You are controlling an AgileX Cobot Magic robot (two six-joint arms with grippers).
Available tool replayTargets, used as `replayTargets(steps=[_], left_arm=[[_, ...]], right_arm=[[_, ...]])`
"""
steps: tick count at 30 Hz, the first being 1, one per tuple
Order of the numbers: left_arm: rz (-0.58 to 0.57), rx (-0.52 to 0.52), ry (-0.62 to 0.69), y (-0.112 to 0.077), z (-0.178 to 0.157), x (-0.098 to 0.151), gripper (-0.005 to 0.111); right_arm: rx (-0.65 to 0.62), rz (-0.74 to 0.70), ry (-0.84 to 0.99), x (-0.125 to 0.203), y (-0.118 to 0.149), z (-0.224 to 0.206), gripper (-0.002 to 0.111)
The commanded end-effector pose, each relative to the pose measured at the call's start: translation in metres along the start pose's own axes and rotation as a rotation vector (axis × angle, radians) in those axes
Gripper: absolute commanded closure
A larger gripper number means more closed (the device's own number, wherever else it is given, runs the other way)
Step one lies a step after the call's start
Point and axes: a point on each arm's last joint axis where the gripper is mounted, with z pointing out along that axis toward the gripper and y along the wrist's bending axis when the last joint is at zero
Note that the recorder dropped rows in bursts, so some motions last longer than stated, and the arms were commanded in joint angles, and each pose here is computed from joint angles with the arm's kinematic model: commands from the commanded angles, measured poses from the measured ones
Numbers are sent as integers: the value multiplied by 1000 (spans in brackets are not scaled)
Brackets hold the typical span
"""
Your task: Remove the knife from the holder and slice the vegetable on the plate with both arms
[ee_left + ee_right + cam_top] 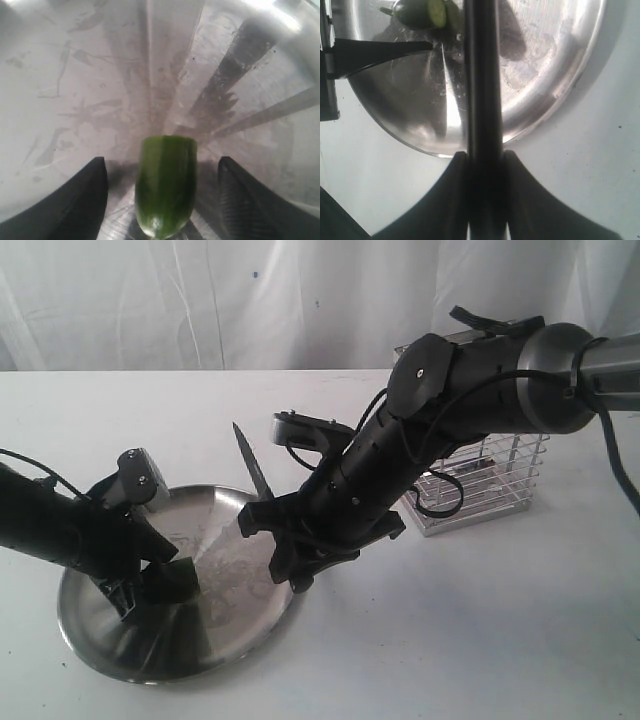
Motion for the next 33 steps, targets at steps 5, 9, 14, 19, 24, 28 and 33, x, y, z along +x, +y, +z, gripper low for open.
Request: replayTargets(steps=[5,9,14,19,24,28,33], left_arm=[[43,-60,-97,2,-26,-28,41],[28,-126,-148,2,-49,-45,41],[-186,-286,-189,8,-74,-53,58],[-344,-418,-216,24,-96,-45,106],[-646,-442,-259,42,-109,-22,107],[-796,-265,-264,43,-100,-10,107],[-780,5,-334,33,-80,-17,107]], right_arm=[[4,-9,-31,-1,2,-4,108],[2,-7,-34,-2,2,-4,108],[-10,-27,-10,4,17,4,108],[12,-58,10,20,53,22,108],[67,-28,14,34,75,36,108],[72,18,21,37,78,41,108],[76,52,39,39,78,47,108]])
